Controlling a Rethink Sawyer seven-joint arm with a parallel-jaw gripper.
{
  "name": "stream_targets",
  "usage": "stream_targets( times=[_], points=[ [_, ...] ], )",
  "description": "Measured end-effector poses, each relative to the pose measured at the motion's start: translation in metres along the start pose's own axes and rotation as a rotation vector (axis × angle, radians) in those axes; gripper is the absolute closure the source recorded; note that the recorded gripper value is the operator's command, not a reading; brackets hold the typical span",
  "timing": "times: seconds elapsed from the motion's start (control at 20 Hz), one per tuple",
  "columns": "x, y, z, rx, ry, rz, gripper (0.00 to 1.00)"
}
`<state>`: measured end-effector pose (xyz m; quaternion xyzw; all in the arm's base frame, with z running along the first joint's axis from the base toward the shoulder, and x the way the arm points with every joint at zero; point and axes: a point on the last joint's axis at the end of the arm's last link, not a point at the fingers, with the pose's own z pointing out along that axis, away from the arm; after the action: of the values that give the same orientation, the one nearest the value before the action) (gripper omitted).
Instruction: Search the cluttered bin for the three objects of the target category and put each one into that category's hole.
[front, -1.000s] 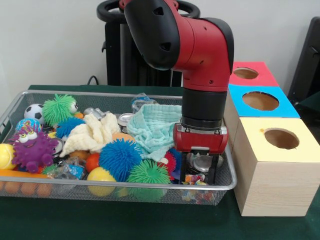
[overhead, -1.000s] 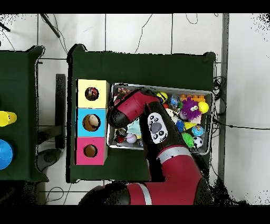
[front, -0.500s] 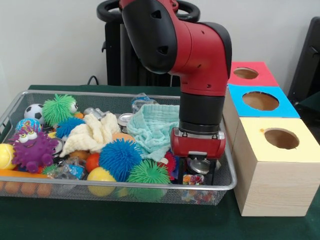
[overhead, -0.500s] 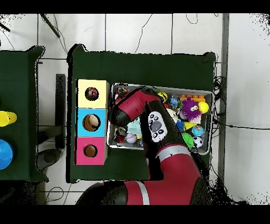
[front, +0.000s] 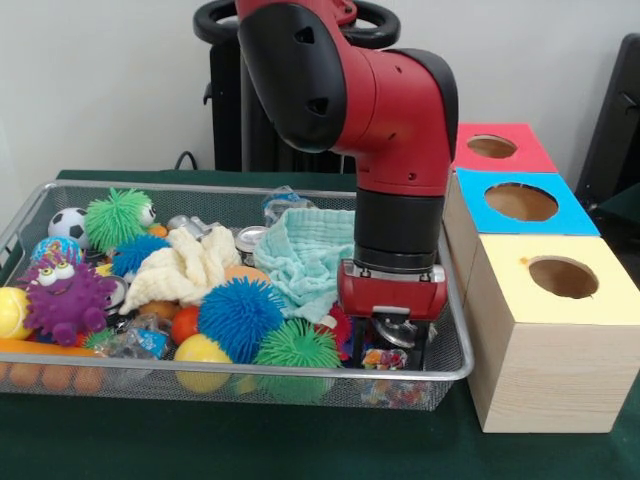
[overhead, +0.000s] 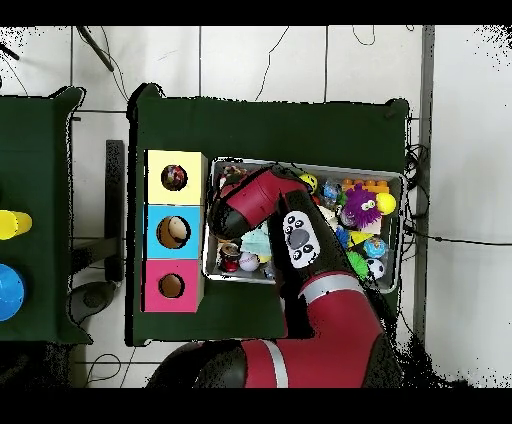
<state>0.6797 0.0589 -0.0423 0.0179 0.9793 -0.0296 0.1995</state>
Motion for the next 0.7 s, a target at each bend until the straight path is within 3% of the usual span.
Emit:
stream_targets(
  times=[0.15,0.2,0.7],
  points=[
    [0.0017,-0.0033,0.0024,-0.002,0.006,0.014,0.0],
    [0.0021,-0.0045,0.0031,-0.002,0.007,0.019,1.0],
    [0.0015,-0.0107,0.0047,-0.008,0.013,0.057,1.0]
  ],
)
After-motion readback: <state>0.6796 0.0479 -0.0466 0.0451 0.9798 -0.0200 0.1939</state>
